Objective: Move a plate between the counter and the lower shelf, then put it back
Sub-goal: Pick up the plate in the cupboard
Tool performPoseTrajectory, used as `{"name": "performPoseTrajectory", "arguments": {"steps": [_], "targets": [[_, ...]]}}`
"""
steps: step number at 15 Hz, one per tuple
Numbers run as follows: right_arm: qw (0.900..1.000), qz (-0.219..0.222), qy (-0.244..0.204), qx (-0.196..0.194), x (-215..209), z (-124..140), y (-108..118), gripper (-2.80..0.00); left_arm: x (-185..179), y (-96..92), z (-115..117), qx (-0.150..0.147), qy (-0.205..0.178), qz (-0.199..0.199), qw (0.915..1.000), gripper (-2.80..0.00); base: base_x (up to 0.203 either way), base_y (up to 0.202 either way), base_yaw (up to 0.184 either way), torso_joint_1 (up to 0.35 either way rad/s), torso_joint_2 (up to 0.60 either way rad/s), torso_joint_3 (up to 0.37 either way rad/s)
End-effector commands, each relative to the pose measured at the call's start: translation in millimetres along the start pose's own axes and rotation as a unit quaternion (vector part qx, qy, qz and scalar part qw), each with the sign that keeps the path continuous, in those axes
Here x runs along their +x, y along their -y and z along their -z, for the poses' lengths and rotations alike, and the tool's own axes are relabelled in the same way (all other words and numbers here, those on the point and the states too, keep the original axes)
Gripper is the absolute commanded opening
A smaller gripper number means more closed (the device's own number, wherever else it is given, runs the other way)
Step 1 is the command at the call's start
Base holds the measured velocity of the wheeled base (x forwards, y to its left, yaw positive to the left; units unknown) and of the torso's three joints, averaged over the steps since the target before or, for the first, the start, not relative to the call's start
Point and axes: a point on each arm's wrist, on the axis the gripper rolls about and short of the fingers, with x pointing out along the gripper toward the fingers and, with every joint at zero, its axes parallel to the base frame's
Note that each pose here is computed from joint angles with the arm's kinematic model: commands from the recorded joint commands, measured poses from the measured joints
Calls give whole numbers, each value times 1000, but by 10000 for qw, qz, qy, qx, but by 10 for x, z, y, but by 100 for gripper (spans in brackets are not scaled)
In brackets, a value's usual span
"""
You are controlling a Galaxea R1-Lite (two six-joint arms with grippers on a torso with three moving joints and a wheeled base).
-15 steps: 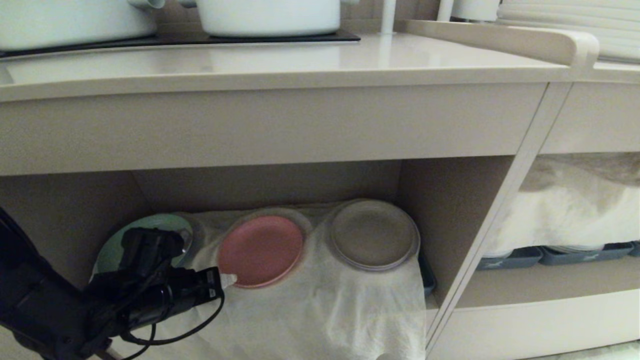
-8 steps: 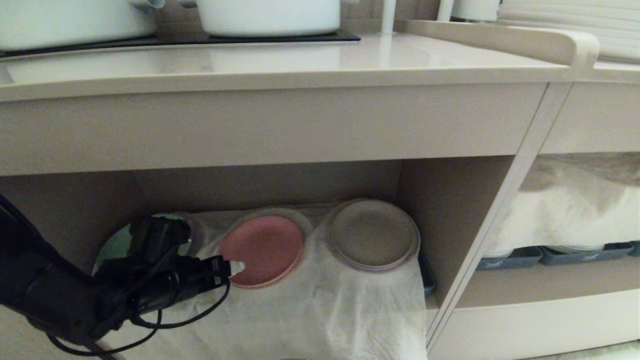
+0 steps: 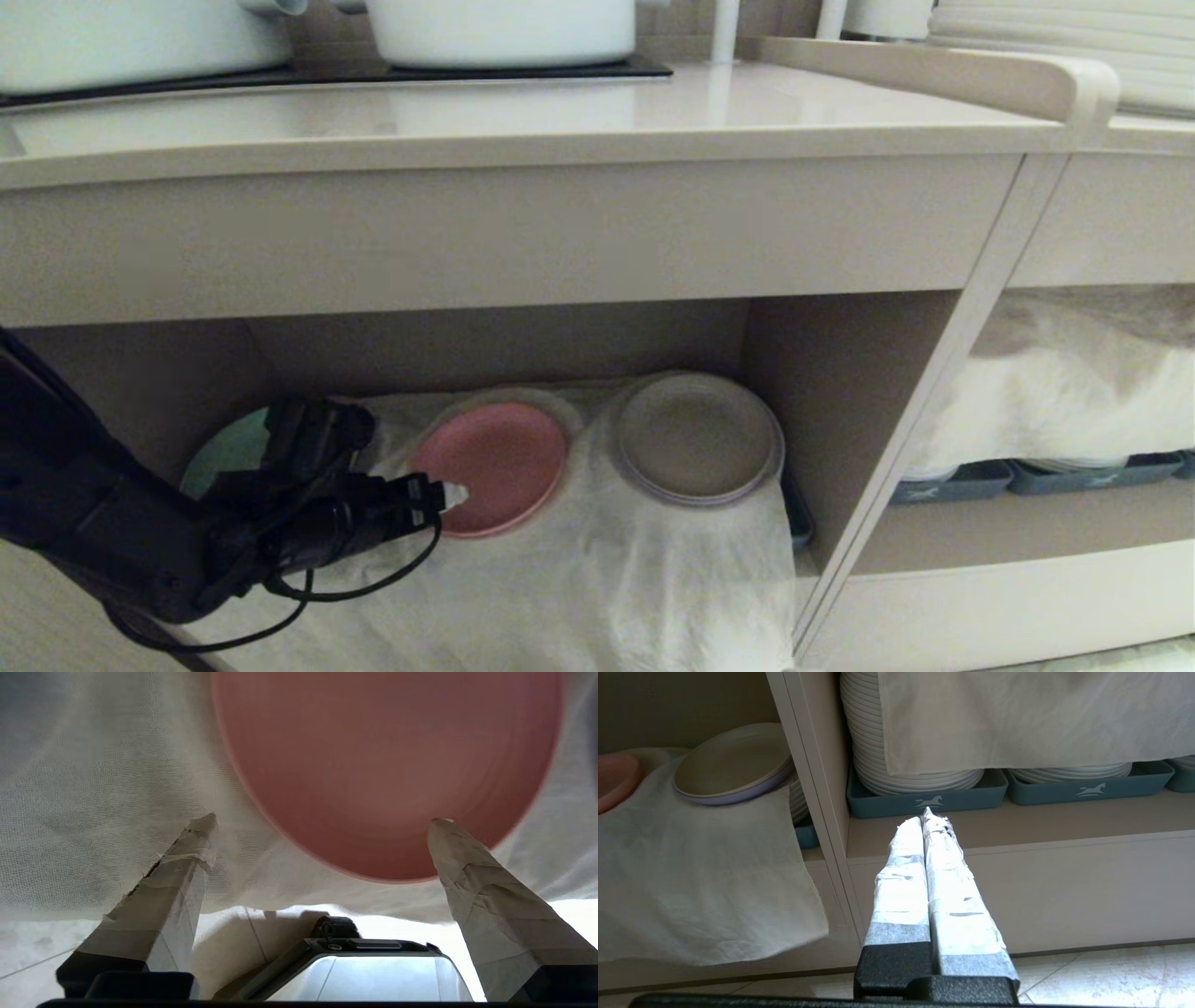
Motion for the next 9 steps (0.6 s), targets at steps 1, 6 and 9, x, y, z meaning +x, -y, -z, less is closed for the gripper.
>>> {"name": "performPoseTrajectory", "arguments": {"steps": [1,6,9], "targets": [[10000,-3,-2,3,1,-1,0,-280,77,-12,29,-12,-39,-131,9999,0,0,0,0,0,0,0],[10000,-3,-8,3,1,0,0,-280,149,18,-3,-5,-8,-124,9999,0,0,0,0,0,0,0],[10000,-3,-9,3,1,0,0,-280,182,36,-19,14,13,-132,9999,0,0,0,0,0,0,0]]}}
